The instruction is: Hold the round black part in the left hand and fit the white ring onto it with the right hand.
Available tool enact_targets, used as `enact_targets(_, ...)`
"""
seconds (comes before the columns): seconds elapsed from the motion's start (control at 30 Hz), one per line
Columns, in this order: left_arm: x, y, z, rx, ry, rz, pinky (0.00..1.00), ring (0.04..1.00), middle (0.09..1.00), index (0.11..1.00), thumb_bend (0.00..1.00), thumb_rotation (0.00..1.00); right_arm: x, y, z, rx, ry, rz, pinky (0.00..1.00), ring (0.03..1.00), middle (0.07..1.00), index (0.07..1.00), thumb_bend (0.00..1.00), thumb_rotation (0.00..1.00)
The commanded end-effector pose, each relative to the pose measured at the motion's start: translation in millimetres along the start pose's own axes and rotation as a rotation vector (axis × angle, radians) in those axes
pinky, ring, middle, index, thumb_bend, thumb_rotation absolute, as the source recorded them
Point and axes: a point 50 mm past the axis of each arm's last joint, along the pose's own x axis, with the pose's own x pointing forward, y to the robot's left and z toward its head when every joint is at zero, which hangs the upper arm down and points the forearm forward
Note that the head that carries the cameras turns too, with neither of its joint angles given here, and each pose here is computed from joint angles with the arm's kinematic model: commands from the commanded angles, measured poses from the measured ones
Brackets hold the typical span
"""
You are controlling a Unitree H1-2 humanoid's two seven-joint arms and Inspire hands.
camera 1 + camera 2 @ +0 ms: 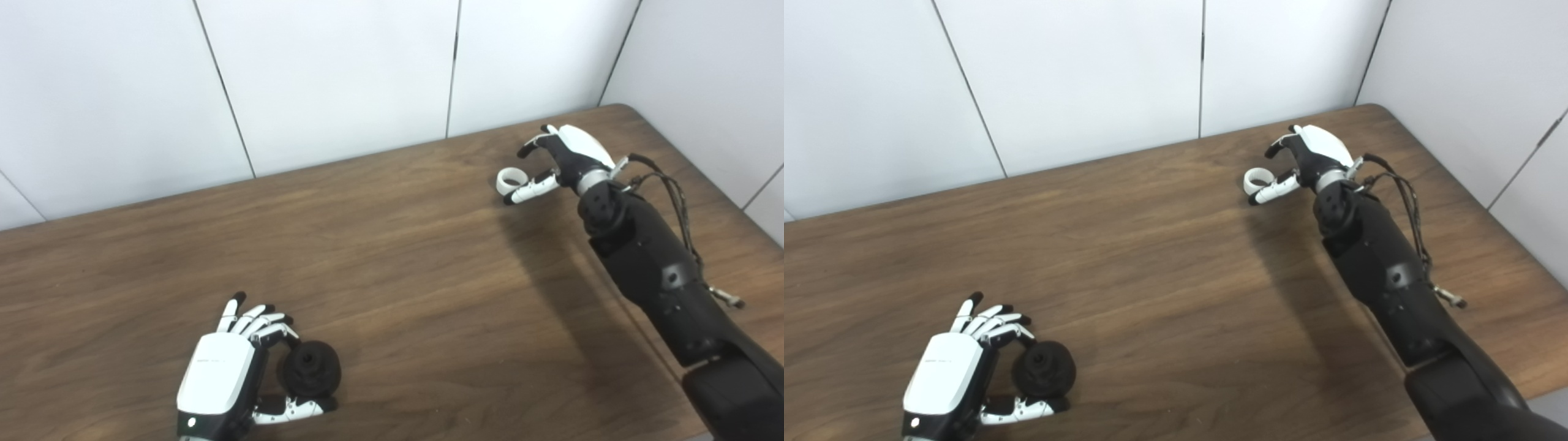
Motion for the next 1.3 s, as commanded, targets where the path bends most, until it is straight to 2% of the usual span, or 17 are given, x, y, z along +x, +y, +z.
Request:
enact_targets(0.0,-11.8,-3.7,-17.7,0.055,0.047,-0.085,1.0,0.842,0.739,0.484,0.52,0.06,7.8,-30.1,15.4,-0.012,-0.031,-0.089,1.0,1.0,0.984,0.716,0.89,0.27)
enact_targets(0.43,-12.1,-2.7,-17.2,0.055,0.047,-0.085,1.0,0.839,0.735,0.483,0.52,0.06,12.7,-31.9,14.0,-0.014,-0.019,-0.084,1.0,1.0,0.967,0.701,0.88,0.31)
enact_targets(1.27,-11.6,-3.5,-13.3,0.052,0.045,-0.08,1.0,0.838,0.737,0.484,0.52,0.06,15.2,-27.0,16.1,-0.026,-0.023,-0.057,1.0,1.0,0.929,0.652,0.85,0.31)
